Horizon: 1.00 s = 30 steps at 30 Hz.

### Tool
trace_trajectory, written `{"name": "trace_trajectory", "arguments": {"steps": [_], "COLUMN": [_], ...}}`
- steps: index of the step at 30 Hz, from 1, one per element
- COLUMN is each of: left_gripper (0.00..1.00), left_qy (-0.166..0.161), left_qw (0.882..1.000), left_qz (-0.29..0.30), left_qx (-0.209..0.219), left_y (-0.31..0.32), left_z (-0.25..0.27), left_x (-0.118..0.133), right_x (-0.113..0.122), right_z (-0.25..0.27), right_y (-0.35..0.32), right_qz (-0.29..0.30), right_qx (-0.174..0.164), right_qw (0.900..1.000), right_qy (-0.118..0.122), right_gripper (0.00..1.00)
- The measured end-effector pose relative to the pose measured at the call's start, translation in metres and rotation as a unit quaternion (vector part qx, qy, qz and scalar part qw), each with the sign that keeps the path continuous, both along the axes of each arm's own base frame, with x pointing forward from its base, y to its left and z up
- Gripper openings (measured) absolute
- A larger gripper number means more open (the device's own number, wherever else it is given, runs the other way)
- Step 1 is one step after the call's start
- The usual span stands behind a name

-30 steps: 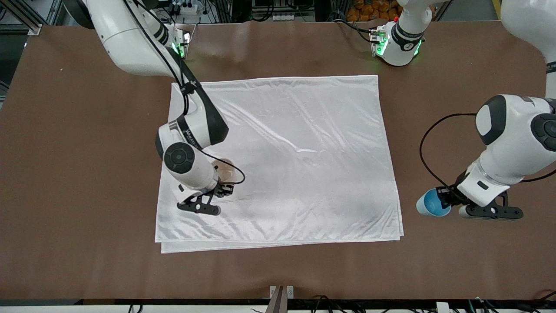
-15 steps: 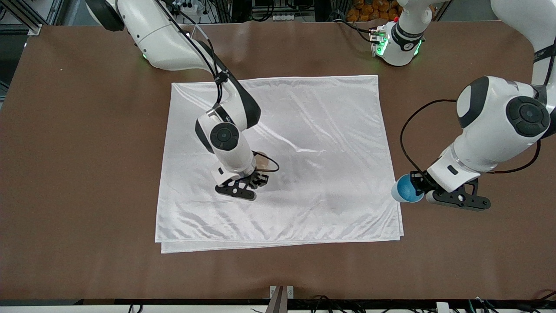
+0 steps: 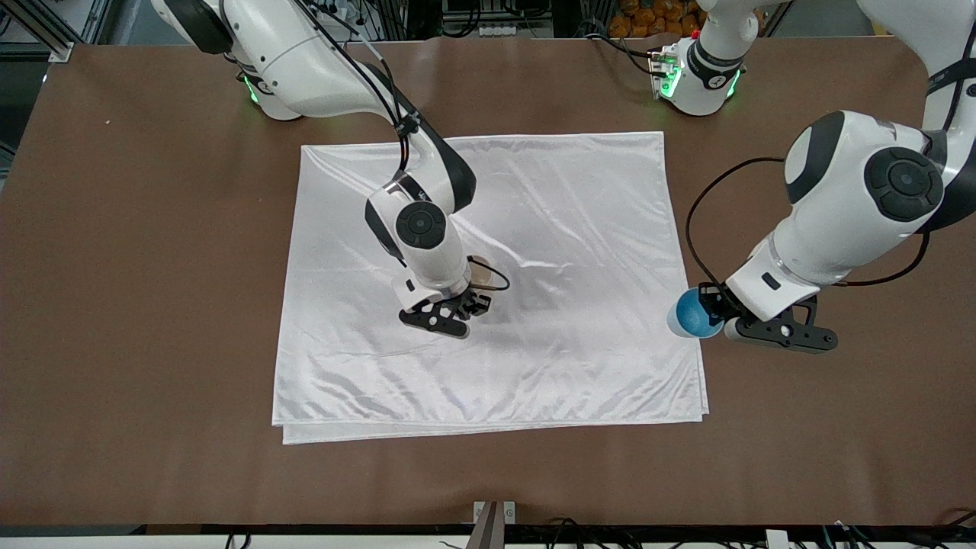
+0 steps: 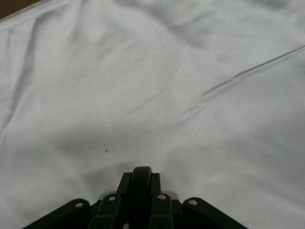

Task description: Place blue cup into white mug on cloth

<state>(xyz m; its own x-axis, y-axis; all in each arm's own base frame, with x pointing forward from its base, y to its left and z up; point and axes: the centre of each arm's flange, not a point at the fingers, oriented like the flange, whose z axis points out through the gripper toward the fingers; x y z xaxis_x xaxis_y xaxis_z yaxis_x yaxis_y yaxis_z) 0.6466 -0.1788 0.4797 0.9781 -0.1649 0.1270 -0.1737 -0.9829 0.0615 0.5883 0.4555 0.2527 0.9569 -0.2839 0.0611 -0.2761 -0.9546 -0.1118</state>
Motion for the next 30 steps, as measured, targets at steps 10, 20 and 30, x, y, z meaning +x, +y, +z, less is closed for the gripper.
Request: {"name": "trace_trajectory", "arguments": {"steps": [10,20,30], "left_gripper": [0.04,0.04,0.04], "left_qy": [0.011,0.020,0.033], "left_qw": [1.000,1.000,0.999], "left_qz": [0.001,-0.001,0.012], "left_qx": [0.006,0.010,0.000], "left_y": [0.002,-0.001,-0.009], "left_z": [0.001,0.016,0.024], "left_x": [-0.003,-0.005,-0.010], "right_x": [-0.014,-0.013,-0.010], "right_z": [-0.016,-0.019,-0.043], "right_y": [0.022,0.023,0.024], "right_qz": [0.004,-0.009,-0.025], "right_qx": [-0.002,0.002,0.012], "right_qw": [1.000,1.000,1.000], "right_qy": [0.005,0.003,-0.008], "right_gripper": [0.19,0.19,0.44]}}
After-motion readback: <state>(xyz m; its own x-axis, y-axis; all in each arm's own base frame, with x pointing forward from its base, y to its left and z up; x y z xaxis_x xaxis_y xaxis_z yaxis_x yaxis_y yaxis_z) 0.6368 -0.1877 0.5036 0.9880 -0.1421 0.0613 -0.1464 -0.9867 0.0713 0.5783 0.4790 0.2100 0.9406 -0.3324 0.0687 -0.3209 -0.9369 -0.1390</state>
